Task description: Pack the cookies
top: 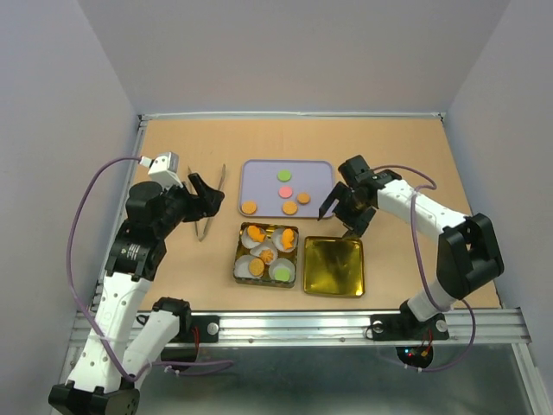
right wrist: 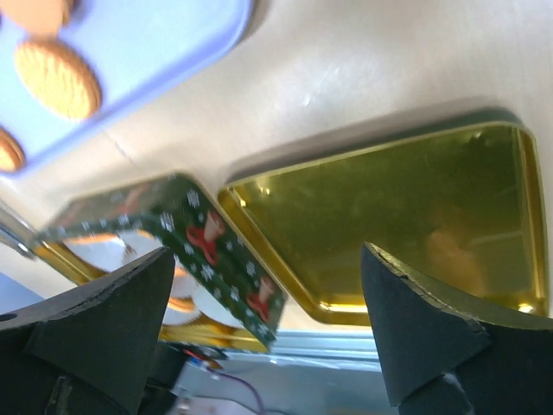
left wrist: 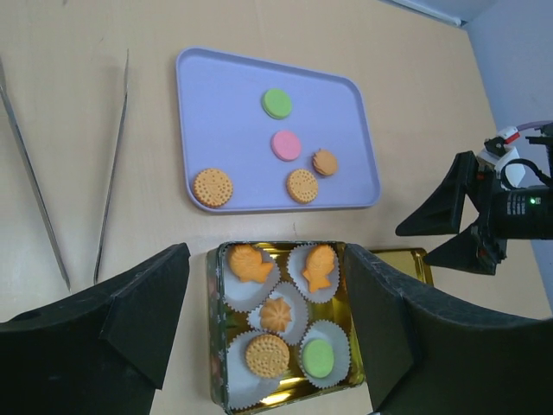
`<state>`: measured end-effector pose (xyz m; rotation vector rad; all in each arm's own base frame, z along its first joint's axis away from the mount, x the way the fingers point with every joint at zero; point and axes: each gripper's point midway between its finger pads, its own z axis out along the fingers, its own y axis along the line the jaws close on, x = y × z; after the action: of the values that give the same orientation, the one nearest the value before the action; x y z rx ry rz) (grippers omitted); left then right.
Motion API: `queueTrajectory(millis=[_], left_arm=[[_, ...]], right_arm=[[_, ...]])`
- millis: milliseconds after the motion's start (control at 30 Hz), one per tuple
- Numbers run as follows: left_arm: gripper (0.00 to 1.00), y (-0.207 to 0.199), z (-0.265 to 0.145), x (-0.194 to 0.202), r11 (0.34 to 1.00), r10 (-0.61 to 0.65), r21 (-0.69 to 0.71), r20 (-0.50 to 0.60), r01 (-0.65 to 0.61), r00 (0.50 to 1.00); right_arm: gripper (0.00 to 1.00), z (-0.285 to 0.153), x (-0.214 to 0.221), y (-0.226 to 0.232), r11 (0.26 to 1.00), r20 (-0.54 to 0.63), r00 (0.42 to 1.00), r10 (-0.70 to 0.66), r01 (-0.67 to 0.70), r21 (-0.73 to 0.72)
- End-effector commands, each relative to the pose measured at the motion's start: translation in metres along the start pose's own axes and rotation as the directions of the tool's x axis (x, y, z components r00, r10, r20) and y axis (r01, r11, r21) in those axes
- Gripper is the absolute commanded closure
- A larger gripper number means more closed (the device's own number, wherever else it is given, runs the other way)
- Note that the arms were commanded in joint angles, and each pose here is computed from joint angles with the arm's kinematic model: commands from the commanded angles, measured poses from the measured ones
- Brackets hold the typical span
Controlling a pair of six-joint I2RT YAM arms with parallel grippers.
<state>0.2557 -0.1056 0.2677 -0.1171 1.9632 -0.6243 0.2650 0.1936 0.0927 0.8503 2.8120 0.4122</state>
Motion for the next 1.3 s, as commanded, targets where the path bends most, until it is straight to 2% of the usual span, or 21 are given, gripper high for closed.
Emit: queueTrajectory(millis=[0,167,367,833,1067,1267], left_arm=[[0.18,-0.007,-0.006,-0.002,0.998,0.041,0.047,0.05,-0.043,0.998],[0.18,-0.007,-0.01,0.008,0.997,0.036,0.061,0.034,-0.038,0.999],[0.19,-0.004,-0.015,0.015,0.998,0.021,0.053,0.034,-0.023,0.999],[0.19,0.003,-0.008,0.024,0.999,0.021,0.04,0.021,-0.022,1.0],[0.19,0.003,-0.007,0.026,0.999,0.021,0.043,0.017,-0.022,1.0],[0.19,0.003,-0.008,0.026,0.999,0.021,0.046,0.016,-0.022,1.0]], right_arm=[[0.1,0.014,-0.02,-0.004,0.988,0.041,0.988,0.151,-0.151,0.014],[0.16,0.031,-0.025,-0.013,0.979,0.011,0.98,0.197,-0.197,0.051],[0.27,0.045,-0.022,-0.008,0.978,-0.036,0.979,0.202,-0.2,0.067],[0.32,0.054,-0.006,-0.037,0.964,-0.052,0.97,0.235,-0.227,0.137],[0.55,0.059,-0.018,-0.03,0.962,-0.038,0.968,0.248,-0.242,0.123],[0.73,0.064,-0.014,-0.028,0.963,-0.069,0.967,0.246,-0.236,0.127]])
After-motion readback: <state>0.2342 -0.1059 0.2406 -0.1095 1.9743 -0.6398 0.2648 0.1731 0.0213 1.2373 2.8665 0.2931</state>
